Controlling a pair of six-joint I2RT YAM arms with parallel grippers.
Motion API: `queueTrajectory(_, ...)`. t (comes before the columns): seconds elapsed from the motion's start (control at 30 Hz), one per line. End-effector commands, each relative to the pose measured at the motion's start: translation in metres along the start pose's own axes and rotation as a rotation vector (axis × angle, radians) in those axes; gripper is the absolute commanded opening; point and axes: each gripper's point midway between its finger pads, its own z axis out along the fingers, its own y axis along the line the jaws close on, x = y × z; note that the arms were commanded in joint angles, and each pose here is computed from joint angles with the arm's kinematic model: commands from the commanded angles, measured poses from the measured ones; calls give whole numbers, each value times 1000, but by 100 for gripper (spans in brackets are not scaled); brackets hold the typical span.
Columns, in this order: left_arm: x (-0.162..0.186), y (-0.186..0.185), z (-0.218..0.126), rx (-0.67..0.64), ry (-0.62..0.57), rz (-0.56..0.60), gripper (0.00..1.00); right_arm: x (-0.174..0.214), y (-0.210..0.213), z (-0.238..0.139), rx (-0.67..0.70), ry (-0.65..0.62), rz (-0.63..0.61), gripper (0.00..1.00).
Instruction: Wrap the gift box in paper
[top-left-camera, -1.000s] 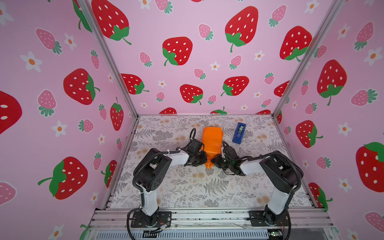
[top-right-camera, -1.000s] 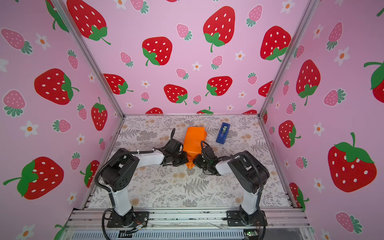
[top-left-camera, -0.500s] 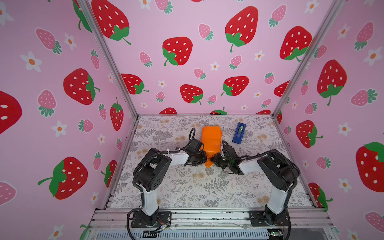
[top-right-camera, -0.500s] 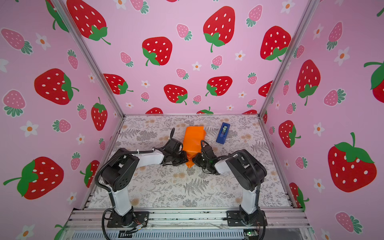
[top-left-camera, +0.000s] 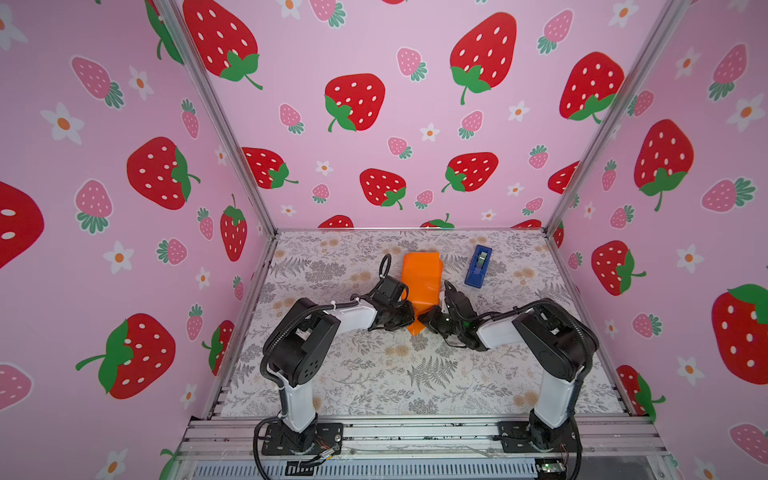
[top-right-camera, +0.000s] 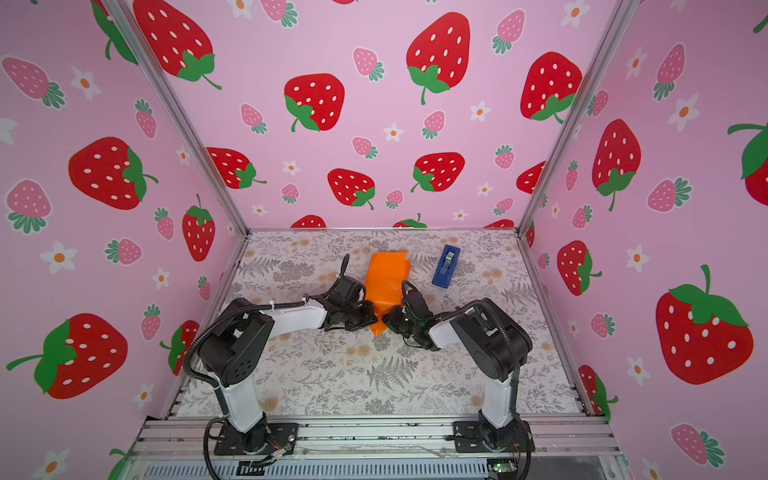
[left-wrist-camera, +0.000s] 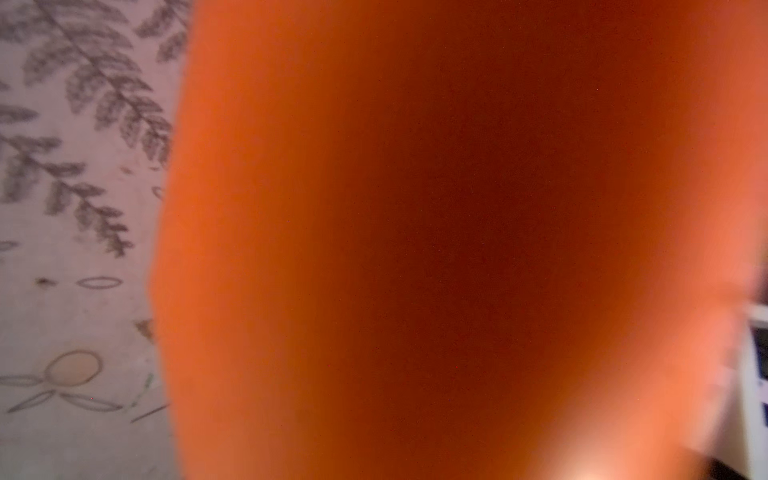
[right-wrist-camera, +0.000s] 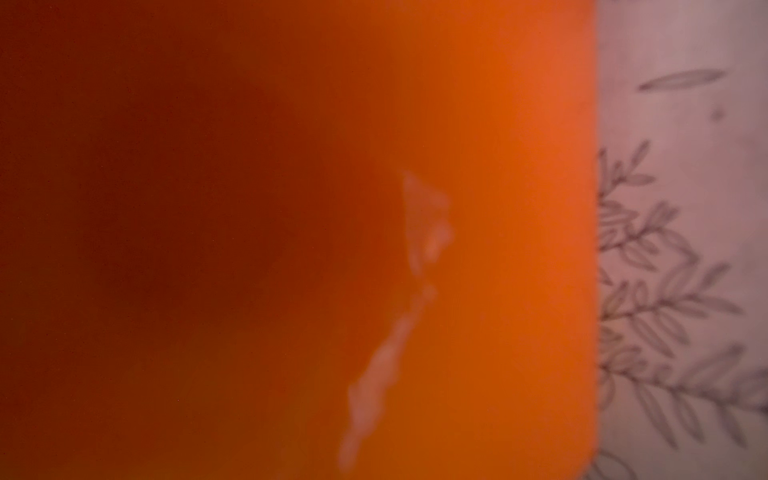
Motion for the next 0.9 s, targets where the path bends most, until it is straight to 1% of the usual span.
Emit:
queueTrajectory(0.0,-8,-25,-10,55,-19,17,9,3,4,-2,-20,3,3,0)
queueTrajectory(0.17,-6,-24,-4,55,-4,12,7,3,4,-2,-18,5,3,0)
queueTrajectory(0.33,-1,-14,8,41,14,-9,7,3,4,-2,-18,6,3,0)
queueTrajectory(0.47,4,-1,15,5,26,-22,7,2,6,-4,-22,3,3,0)
queueTrajectory(0.7,9,17,20,-56,36,-39,7,1,10,-7,-30,-1,0,0)
queueTrajectory(0.87,10,21,19,-67,34,-46,7,-1,17,-10,-37,-8,-9,0)
